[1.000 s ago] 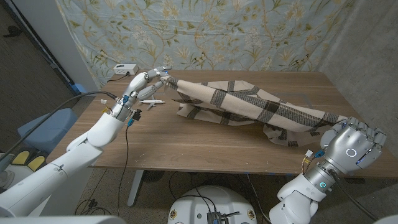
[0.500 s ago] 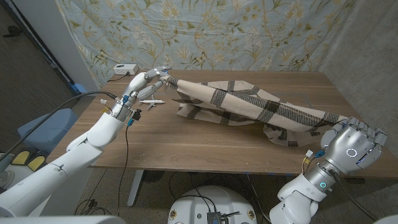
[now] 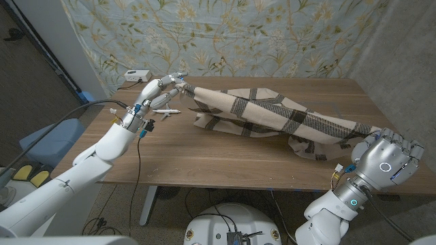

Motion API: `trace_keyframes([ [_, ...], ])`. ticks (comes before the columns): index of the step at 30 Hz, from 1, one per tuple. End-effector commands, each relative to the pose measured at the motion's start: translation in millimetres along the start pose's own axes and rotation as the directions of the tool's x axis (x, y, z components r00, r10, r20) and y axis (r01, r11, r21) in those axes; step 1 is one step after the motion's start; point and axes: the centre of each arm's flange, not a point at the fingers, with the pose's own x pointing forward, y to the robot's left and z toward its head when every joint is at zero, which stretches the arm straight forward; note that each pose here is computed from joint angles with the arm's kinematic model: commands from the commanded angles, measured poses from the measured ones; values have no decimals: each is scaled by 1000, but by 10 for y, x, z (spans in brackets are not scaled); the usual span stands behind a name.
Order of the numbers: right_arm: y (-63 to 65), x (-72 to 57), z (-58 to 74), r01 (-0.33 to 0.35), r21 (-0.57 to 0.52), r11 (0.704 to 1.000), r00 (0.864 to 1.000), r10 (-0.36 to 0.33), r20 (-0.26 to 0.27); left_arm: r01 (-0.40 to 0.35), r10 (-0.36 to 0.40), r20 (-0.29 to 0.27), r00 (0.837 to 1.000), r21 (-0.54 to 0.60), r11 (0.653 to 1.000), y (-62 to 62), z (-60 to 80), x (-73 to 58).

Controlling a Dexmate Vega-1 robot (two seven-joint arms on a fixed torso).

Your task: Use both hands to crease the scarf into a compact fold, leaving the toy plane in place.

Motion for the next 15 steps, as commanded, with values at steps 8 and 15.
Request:
trace_keyframes([
  [8, -705, 622, -507, 166, 187, 968, 957, -112, -266, 31, -36, 0, 999, -525, 850, 29, -394, 476],
  [15, -718, 734, -463, 211, 200, 957, 955, -157, -253, 10, -14, -4, 1000, -526, 850, 25, -398, 426],
])
